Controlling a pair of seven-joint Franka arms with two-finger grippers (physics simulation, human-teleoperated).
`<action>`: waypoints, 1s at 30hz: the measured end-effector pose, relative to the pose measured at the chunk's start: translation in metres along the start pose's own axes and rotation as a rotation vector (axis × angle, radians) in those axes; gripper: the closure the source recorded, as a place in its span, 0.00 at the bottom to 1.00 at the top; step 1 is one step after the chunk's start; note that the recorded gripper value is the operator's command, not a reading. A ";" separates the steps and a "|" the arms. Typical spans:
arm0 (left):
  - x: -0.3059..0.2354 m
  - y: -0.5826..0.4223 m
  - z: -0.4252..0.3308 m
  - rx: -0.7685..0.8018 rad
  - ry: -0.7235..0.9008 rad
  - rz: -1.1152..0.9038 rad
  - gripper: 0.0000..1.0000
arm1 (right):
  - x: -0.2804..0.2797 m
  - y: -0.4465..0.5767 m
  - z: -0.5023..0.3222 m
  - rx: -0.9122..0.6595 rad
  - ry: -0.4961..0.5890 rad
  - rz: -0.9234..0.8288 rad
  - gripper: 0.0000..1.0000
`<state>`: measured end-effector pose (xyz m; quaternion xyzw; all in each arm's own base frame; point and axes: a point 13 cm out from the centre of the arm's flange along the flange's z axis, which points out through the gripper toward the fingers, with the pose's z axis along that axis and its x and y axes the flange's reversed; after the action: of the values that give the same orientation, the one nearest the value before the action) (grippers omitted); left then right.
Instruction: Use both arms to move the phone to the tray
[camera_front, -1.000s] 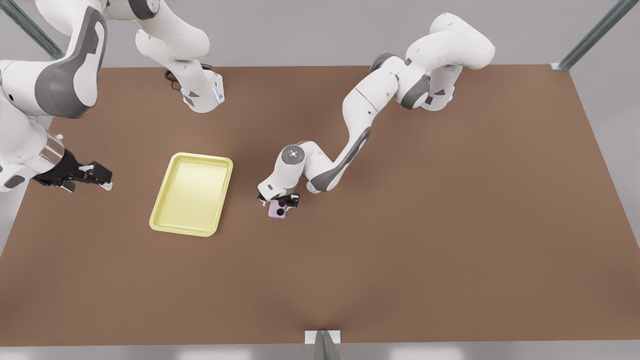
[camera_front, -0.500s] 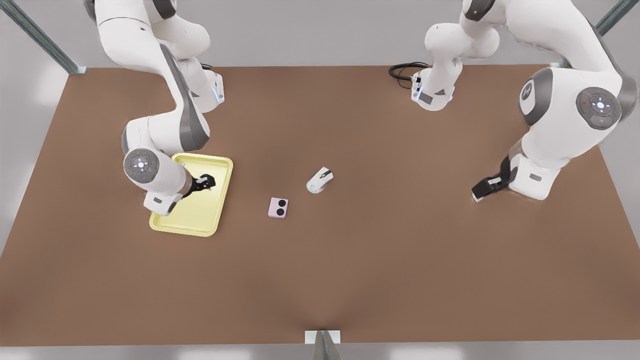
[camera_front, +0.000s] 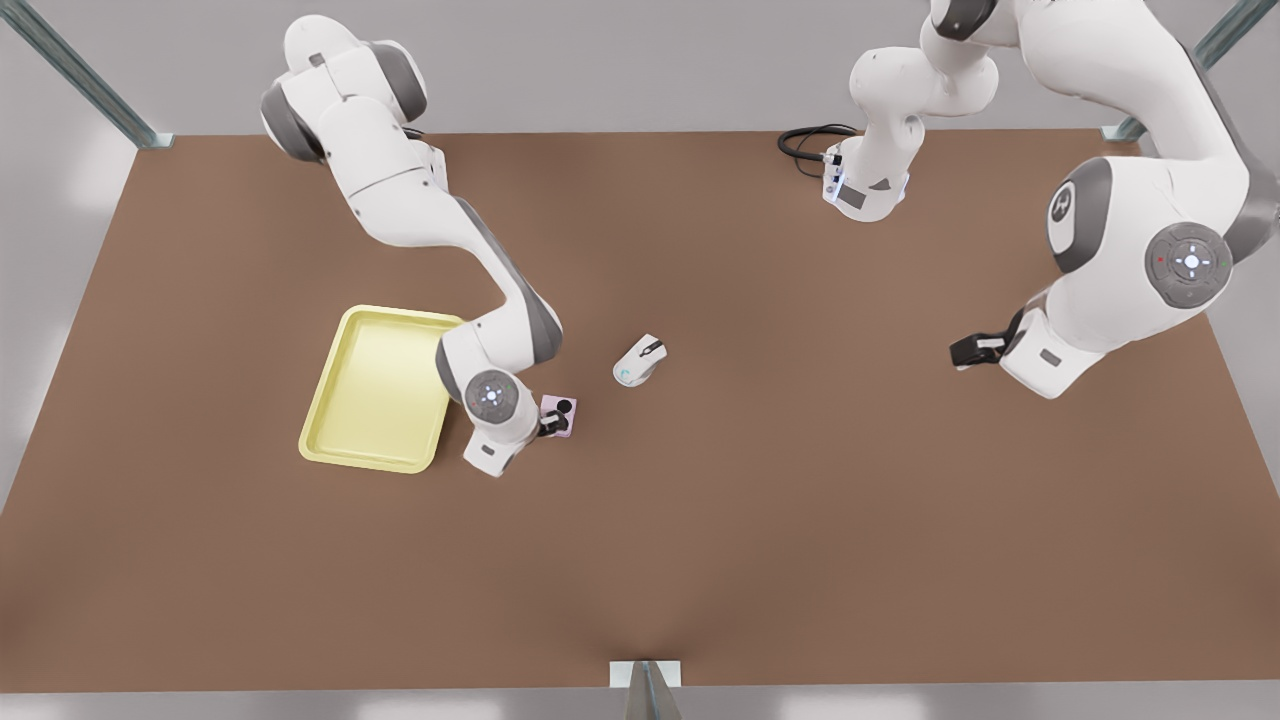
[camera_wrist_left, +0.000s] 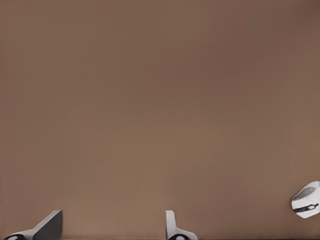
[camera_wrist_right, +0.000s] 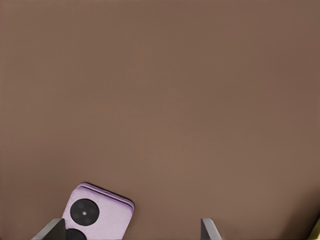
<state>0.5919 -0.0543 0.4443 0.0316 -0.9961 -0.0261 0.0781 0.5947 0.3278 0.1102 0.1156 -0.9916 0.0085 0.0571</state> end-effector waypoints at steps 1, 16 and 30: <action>0.000 0.000 0.002 -0.001 0.004 0.013 0.00 | 0.002 0.002 0.008 0.000 -0.004 0.027 0.00; -0.006 -0.002 0.018 -0.003 0.033 0.142 0.00 | 0.022 0.030 0.037 -0.029 -0.073 0.385 0.00; -0.013 -0.002 0.027 -0.002 0.034 0.194 0.00 | 0.031 0.039 0.070 -0.021 -0.061 0.562 0.00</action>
<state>0.6011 -0.0544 0.4154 -0.0646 -0.9930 -0.0187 0.0970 0.5480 0.3561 0.0445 -0.1644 -0.9861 0.0102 0.0237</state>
